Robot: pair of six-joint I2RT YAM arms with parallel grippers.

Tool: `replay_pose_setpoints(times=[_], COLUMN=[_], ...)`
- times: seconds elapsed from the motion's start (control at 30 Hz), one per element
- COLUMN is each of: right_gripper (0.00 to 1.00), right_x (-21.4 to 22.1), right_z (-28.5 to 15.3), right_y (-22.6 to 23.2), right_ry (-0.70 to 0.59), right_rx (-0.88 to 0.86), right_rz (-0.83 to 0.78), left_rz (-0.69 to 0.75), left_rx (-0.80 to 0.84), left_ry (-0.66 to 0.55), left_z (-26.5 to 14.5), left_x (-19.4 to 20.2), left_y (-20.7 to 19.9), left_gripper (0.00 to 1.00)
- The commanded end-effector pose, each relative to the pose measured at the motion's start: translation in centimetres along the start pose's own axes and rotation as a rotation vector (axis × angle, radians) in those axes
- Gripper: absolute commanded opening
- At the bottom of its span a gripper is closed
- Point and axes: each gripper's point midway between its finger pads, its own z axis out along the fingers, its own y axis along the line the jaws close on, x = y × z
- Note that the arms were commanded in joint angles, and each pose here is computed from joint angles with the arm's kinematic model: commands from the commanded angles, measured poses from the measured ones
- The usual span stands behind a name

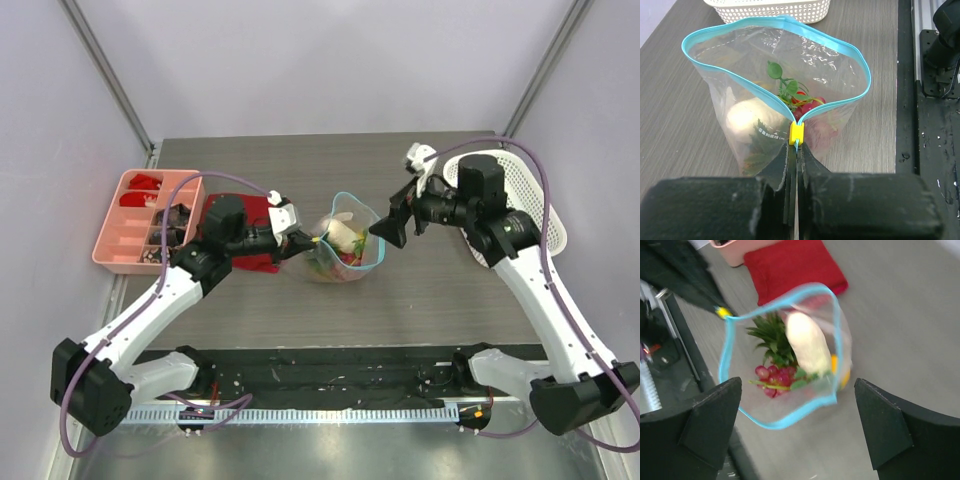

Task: Place the food in the zip-top bag and seal the zipper
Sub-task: Zip the zipper food storage bag at the center of the board.

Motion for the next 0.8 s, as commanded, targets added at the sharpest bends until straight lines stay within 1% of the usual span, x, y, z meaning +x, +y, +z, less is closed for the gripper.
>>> replay_pose_setpoints(times=[0.0,0.07,0.1,0.23,0.27,0.43,0.53,0.6,0.63,0.67,0.73,0.77], right_gripper=[1.0,1.0,1.0,1.0,1.0,0.99,0.94,0.88,0.83,0.7,0.6,0.51], right_x=[-4.6,-5.1,-5.0,-4.4,-4.3,-2.5,-1.6,-1.2,-0.7,-0.3,0.3,0.6], right_z=[1.4,2.2,3.2,5.6,6.1,8.7,9.7,10.0,10.2,10.5,10.8,10.9], right_y=[3.3,4.5,5.9,7.3,7.4,8.1,8.2,8.1,8.0,7.8,7.3,7.1], right_ry=[-0.122,-0.142,-0.142,-0.138,-0.141,-0.113,-0.087,-0.07,-0.051,-0.035,-0.006,0.005], right_rx=[-0.054,-0.088,-0.133,-0.176,-0.178,-0.232,-0.259,-0.267,-0.275,-0.28,-0.271,-0.27], right_rz=[-0.552,-0.674,-0.711,-0.859,-0.921,-1.031,-1.066,-1.075,-1.071,-1.069,-1.076,-1.079], left_rz=[0.052,0.051,0.057,0.07,0.066,0.069,0.068,0.068,0.068,0.064,0.069,0.071], left_rx=[0.0,-0.003,-0.009,-0.014,-0.012,-0.02,-0.023,-0.026,-0.026,-0.029,-0.03,-0.034], left_ry=[-0.032,-0.023,-0.025,-0.012,-0.01,-0.002,0.004,0.005,0.006,0.011,0.009,0.009], left_z=[-0.4,-0.5,-0.6,-0.9,-0.8,-0.9,-1.0,-1.0,-1.0,-1.0,-1.1,-1.1], left_x=[-2.5,-2.5,-2.7,-2.7,-2.6,-2.8,-2.7,-2.7,-2.7,-2.6,-2.8,-2.7], left_y=[0.3,0.3,0.3,0.4,0.4,0.6,0.6,0.6,0.7,0.7,0.7,0.7], left_gripper=[0.0,0.0,0.0,0.0,0.0,0.0,0.0,0.0,0.0,0.0,0.0,0.0])
